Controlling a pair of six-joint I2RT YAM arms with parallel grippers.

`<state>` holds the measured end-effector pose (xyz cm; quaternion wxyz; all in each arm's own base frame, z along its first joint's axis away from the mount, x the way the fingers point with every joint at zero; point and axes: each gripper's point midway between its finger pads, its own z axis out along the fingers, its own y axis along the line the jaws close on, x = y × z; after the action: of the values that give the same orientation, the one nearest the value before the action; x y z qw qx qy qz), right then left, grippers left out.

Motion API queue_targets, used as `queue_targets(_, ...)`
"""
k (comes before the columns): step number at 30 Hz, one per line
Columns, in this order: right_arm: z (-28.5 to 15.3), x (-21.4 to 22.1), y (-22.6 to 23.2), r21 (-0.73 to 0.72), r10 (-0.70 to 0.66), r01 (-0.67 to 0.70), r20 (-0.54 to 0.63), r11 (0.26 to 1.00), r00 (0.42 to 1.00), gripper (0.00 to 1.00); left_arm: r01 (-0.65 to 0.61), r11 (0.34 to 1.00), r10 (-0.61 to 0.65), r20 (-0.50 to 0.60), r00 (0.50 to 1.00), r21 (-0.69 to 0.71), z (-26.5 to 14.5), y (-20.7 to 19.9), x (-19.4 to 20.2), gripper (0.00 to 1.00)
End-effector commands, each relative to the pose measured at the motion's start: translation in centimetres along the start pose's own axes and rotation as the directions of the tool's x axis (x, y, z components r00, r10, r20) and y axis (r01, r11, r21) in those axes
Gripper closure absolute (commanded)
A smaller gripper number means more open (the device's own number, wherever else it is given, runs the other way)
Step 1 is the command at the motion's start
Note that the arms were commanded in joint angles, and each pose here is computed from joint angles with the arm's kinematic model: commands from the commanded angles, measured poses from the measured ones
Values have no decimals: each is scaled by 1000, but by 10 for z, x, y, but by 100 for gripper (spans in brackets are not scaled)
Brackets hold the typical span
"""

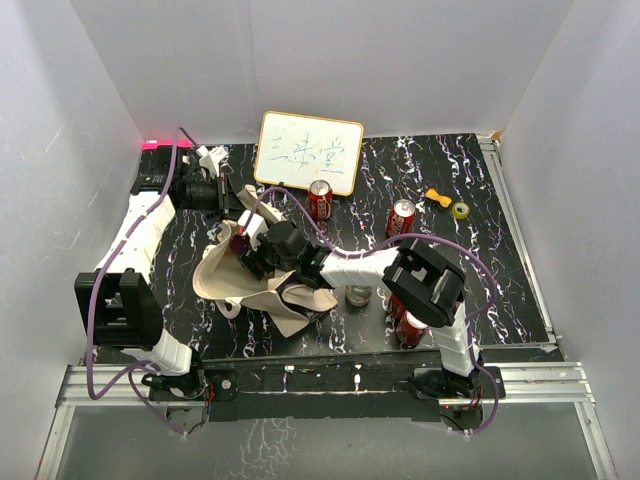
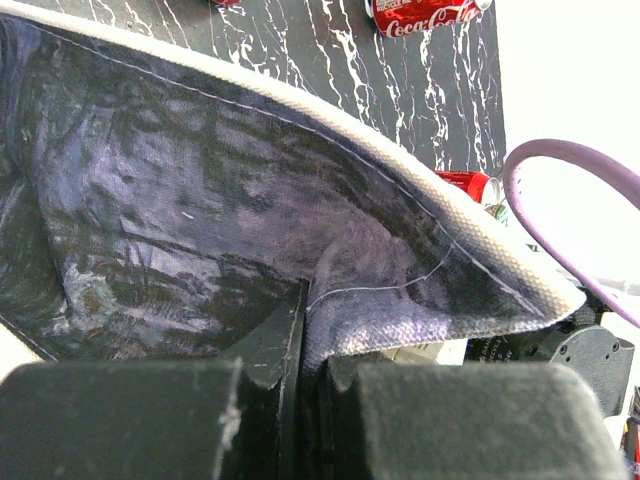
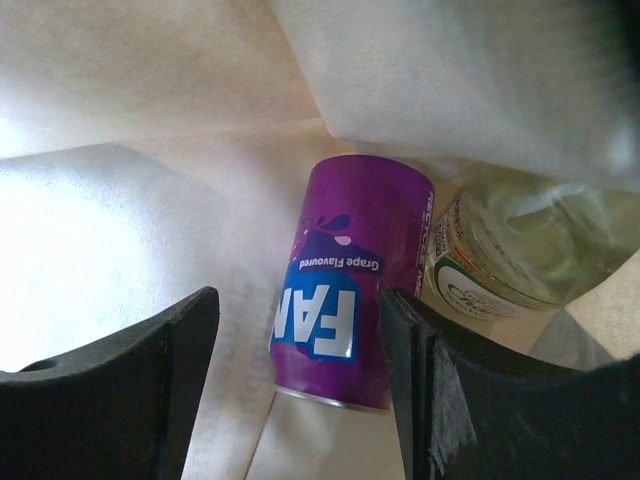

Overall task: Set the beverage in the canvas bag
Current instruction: Pick up the drink from the canvas bag.

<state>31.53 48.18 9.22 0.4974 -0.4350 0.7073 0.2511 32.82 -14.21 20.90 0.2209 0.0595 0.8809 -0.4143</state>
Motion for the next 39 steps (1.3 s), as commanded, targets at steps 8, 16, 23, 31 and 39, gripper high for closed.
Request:
queue_targets(8,-28,187,-2,94,69,-21,-547,995,834,31,-28,999,27,13,1000,38,-7,-12,0,98)
queue_targets(16,-62,199,-18,163,109,-13,-595,987,797,28,-36,994,34,27,999,100,-10,-24,-3,100)
queue_targets(23,-60,181,-14,127,109,-50,-518,991,849,24,14,993,-17,25,1000,118,-9,-24,-6,100)
queue_targets(31,-36,149,-13,88,74,-43,-391,995,918,22,30,991,-16,109,994,-130,-19,5,-40,100)
queue_targets(39,-36,136,-8,49,61,-48,-327,998,943,23,-135,954,181,155,971,-268,-37,14,-76,100)
